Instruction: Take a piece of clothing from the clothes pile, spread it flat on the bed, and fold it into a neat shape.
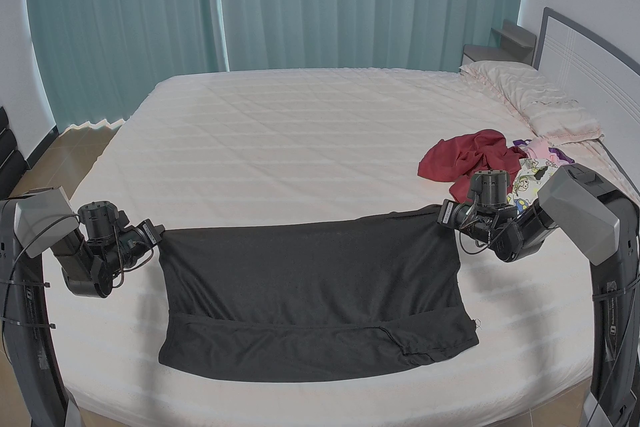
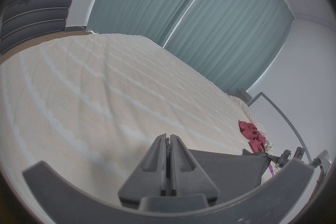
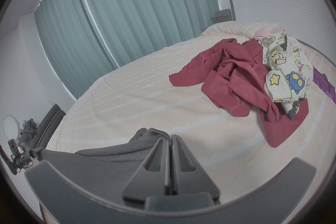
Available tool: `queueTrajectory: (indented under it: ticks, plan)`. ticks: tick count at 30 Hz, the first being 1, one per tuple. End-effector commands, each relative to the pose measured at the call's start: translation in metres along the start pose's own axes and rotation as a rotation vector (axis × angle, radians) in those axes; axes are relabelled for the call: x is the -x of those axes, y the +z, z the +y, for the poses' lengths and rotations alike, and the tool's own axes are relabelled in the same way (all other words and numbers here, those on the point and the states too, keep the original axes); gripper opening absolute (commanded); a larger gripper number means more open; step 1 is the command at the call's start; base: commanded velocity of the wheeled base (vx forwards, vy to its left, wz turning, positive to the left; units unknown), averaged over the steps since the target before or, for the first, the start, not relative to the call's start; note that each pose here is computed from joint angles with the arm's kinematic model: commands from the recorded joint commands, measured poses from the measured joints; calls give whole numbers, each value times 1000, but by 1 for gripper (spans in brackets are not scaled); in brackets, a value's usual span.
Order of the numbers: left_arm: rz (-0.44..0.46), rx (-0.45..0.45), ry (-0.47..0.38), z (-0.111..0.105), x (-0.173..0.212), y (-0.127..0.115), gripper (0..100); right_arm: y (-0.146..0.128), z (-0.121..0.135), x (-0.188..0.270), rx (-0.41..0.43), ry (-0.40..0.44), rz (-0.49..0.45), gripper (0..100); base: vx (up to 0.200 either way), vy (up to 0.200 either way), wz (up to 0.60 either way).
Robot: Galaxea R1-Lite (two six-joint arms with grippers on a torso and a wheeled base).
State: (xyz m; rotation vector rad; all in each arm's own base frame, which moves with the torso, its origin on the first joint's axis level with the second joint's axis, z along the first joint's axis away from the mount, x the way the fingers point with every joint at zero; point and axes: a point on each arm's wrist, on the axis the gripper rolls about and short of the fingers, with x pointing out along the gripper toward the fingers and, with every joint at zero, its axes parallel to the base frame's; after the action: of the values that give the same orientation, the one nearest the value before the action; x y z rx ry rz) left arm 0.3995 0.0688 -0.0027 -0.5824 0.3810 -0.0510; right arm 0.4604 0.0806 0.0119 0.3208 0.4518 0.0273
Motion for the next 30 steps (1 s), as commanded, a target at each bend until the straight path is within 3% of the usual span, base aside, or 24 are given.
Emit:
queueTrajectory:
  ticks: [1,9,14,30]
  plan:
    - [4,1,2,-1,-1,-1,0,3,2,3,-1,3,-8,0,0,0,0]
    - [27,-2,16,1,4,-5,0,-1,1,19,5,-4,29,0,0,0,0]
    - [54,-61,39,4,17,-11,0,-3,-2,36,8,-6,36,0,0,0,0]
    - [155,-159,78,10,41,-35,0,-40,-16,82,71,-6,163,0,0,0,0]
